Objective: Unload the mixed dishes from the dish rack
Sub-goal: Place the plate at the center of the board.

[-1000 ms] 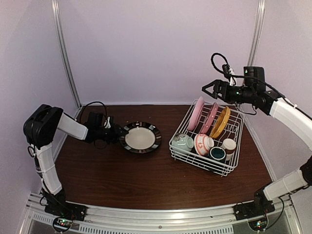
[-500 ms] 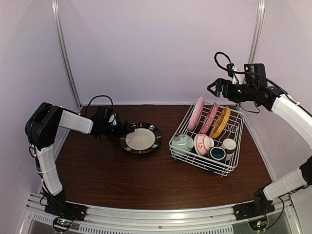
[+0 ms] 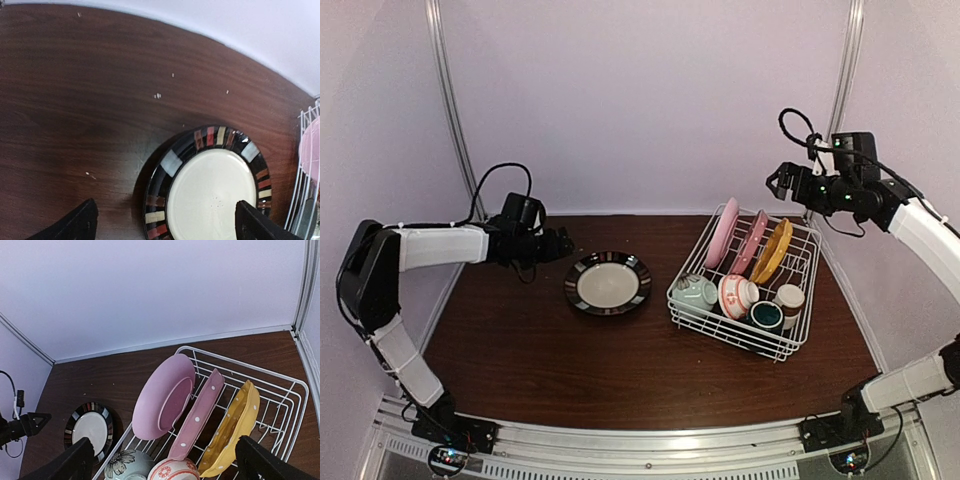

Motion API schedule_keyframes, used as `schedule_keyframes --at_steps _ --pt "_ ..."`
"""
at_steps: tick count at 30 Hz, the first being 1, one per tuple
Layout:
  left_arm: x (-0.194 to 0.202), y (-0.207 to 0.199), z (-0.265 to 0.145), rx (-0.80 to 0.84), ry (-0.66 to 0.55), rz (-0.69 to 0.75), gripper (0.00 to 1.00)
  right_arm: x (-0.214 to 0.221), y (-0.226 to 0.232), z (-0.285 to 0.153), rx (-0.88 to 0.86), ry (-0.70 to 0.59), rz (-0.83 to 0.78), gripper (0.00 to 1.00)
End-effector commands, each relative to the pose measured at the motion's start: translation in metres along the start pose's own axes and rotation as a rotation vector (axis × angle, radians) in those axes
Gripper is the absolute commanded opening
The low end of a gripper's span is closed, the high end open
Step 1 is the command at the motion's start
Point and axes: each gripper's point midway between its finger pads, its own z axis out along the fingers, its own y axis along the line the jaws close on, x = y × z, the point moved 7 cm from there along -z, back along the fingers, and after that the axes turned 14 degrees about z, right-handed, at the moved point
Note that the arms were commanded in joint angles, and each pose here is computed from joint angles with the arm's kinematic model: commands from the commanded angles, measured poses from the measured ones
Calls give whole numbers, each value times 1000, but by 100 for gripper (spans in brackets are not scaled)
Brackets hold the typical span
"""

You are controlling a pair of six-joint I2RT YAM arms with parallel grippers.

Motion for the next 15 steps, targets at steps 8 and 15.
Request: schedule_keyframes --at_steps 8,15 --pt "-46 9 -90 -146 -279 -54 97 15 -46 11 381 32 195 97" --pt "-54 10 -121 -182 -356 -57 98 32 -62 28 475 82 271 89"
